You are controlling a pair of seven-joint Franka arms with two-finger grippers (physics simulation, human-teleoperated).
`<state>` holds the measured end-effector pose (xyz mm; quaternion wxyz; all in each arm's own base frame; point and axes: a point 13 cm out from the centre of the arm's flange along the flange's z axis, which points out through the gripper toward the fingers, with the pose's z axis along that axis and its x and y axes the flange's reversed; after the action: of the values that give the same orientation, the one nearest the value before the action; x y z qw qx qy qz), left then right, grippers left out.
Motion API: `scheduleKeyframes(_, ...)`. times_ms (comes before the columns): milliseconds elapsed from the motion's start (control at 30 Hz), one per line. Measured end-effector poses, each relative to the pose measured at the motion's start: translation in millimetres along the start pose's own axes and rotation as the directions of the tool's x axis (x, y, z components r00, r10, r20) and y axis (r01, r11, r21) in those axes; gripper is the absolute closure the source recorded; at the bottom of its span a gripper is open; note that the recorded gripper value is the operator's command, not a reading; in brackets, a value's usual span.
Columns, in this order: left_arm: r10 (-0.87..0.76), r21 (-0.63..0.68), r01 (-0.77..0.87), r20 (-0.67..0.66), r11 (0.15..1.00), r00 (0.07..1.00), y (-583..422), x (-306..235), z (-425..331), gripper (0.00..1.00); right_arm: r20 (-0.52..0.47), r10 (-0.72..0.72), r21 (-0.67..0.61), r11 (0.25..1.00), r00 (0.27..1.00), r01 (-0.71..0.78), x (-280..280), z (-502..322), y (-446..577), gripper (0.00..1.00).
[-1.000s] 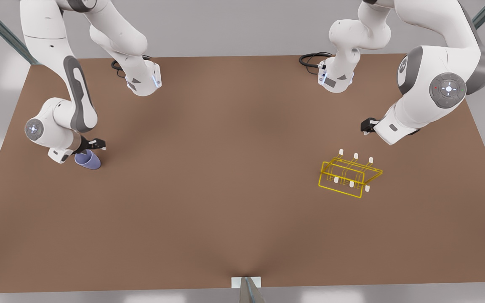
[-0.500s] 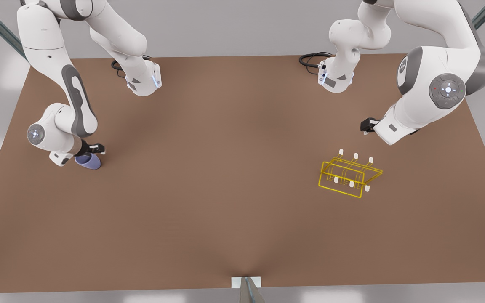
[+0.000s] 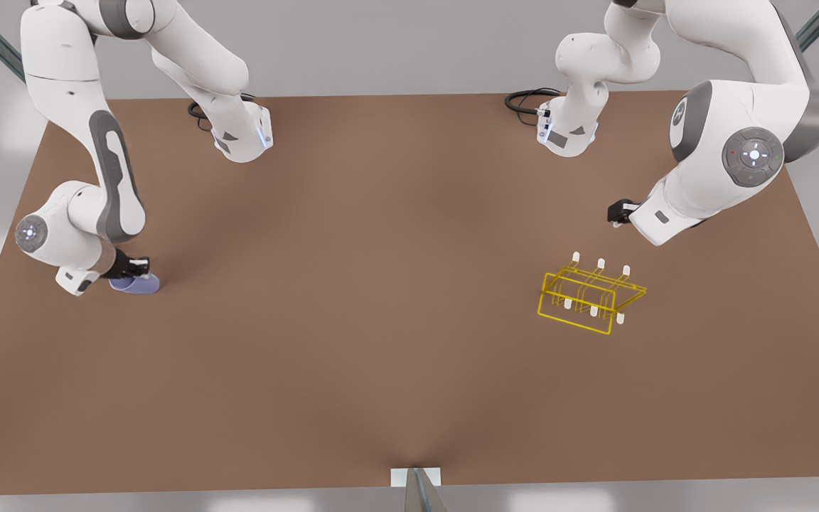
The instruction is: Place the cup on the cup holder
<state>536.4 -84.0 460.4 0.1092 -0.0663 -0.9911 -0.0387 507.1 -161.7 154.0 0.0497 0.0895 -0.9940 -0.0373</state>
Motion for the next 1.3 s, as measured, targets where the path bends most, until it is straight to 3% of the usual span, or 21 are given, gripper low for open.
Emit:
scheduleKeyframes(133, 0.001, 0.0, -0.001, 0.0, 1.0, 1.0, -0.7, 0.1, 0.0, 0.0, 0.039, -0.056, 0.013, 0.998, 0.998, 0.056, -49.0, -61.3, 18.1, 0.79)
scheduleKeyframes(233, 0.002, 0.0, -0.002, 0.0, 1.0, 1.0, -1.2, 0.1, 0.0, 0.0, 0.078, -0.146, -0.024, 0.989, 0.986, 0.148, -96.6, -114.7, 88.2, 0.79)
scheduleKeyframes(333, 0.002, 0.0, -0.002, 0.0, 1.0, 1.0, -1.4, 0.1, -0.1, 0.0, 0.083, -0.242, -0.114, 0.961, 0.967, 0.251, -123.1, -143.7, 194.4, 0.79)
scheduleKeyframes(433, 0.002, 0.0, -0.002, 0.0, 1.0, 1.0, -1.3, 0.1, 0.0, 0.0, 0.083, -0.26, -0.303, 0.913, 0.962, 0.273, -154.7, -148.3, 274.2, 0.79)
scheduleKeyframes(533, 0.003, -0.001, -0.003, -0.001, 1.0, 1.0, -2.0, 0.0, 0.3, 0.0, 0.032, -0.266, -0.569, 0.788, 0.963, 0.237, -177.3, -106.6, 374.6, 0.79)
scheduleKeyframes(667, 0.005, -0.001, -0.005, -0.003, 1.0, 1.0, -3.1, -0.5, 1.3, 0.0, 0.022, -0.285, -0.839, 0.515, 0.958, 0.172, -204.1, -80.6, 519.6, 0.79)
scheduleKeyframes(767, 0.004, -0.001, -0.004, -0.003, 1.0, 1.0, -3.0, -0.6, 1.4, 0.0, 0.057, -0.305, -0.928, 0.334, 0.951, 0.163, -211.0, -80.5, 616.2, 0.79)
scheduleKeyframes(867, 0.004, -0.001, -0.004, -0.003, 1.0, 1.0, -2.9, -0.7, 1.5, 0.0, 0.087, -0.314, -0.959, 0.231, 0.945, 0.165, -205.3, -76.6, 687.2, 0.79)
scheduleKeyframes(1033, 0.004, -0.002, -0.004, -0.007, 1.0, 1.0, -3.1, -2.5, 4.2, 0.0, 0.11, -0.304, -0.968, 0.183, 0.946, 0.171, -182.7, -50.9, 782.5, 0.79)
scheduleKeyframes(1300, 0.005, -0.001, -0.005, -0.01, 1.0, 1.0, -3.4, -3.3, 5.8, 0.0, 0.122, -0.224, -0.955, 0.24, 0.967, 0.176, -182.3, 13.4, 821.1, 0.79)
